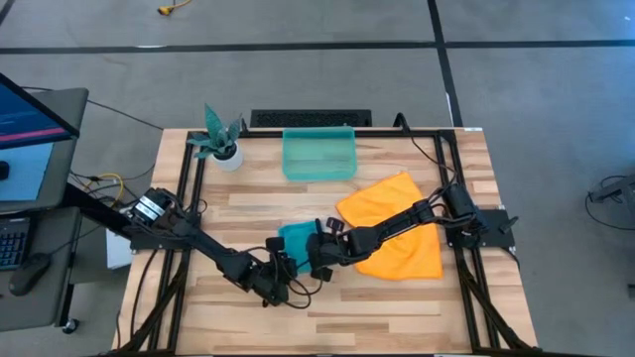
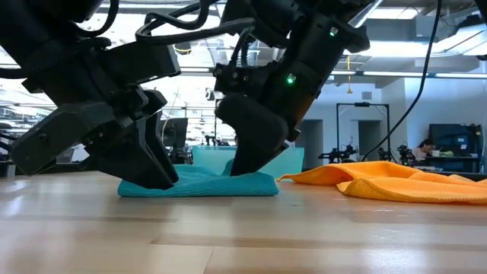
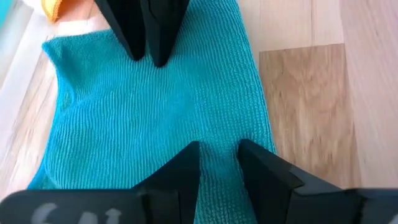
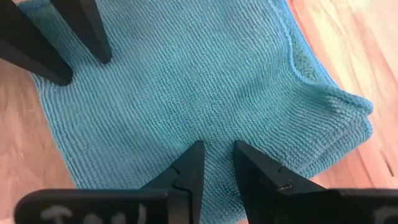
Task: Roll microfiber towels into tight, uniform cylinder then place into a basket
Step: Roll the blue microfiber cloth
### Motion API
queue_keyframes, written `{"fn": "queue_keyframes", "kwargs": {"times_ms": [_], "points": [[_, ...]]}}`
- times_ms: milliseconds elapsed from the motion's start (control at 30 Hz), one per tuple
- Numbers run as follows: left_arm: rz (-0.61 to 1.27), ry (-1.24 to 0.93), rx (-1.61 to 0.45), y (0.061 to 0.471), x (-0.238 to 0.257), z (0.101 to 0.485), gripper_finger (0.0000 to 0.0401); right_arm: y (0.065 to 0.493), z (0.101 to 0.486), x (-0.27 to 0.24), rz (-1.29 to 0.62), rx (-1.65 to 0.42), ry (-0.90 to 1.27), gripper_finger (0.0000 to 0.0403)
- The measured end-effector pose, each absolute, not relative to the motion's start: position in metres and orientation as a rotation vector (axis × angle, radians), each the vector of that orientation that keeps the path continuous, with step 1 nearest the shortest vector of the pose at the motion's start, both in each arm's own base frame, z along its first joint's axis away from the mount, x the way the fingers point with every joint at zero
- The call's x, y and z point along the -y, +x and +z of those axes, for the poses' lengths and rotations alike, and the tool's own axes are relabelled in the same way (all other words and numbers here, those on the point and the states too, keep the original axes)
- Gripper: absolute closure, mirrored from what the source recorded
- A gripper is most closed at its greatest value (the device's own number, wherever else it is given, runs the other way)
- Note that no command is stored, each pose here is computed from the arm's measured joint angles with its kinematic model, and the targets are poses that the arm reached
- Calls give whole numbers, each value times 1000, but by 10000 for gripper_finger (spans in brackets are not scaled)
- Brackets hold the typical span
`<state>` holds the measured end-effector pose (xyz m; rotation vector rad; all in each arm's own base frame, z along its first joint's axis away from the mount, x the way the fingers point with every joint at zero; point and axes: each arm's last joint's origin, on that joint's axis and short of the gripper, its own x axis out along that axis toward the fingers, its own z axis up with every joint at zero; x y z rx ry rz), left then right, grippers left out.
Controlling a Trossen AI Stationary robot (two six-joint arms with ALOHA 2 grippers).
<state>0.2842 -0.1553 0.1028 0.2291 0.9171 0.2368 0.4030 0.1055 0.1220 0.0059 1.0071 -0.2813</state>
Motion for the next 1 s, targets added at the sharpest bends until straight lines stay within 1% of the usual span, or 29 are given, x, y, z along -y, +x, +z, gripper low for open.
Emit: {"fn": "queue_keyframes", "kwargs": {"times_ms": [233, 433, 533, 700, 867, 1000], "points": [[224, 224, -932, 284, 155, 102, 289, 401, 123, -104, -296, -1021, 1, 292], [222, 223, -934, 284, 155, 102, 289, 393, 145, -104, -366, -979, -45, 292], [221, 222, -933, 284, 155, 102, 289, 389, 159, -109, -369, -952, -64, 292], [220, 223, -936, 283, 155, 101, 289, 381, 161, -130, -266, -971, -160, 292], [220, 224, -936, 283, 155, 101, 289, 377, 152, -145, -169, -1002, -274, 292], [220, 224, -937, 283, 155, 101, 289, 379, 153, -145, -140, -996, -266, 292]]}}
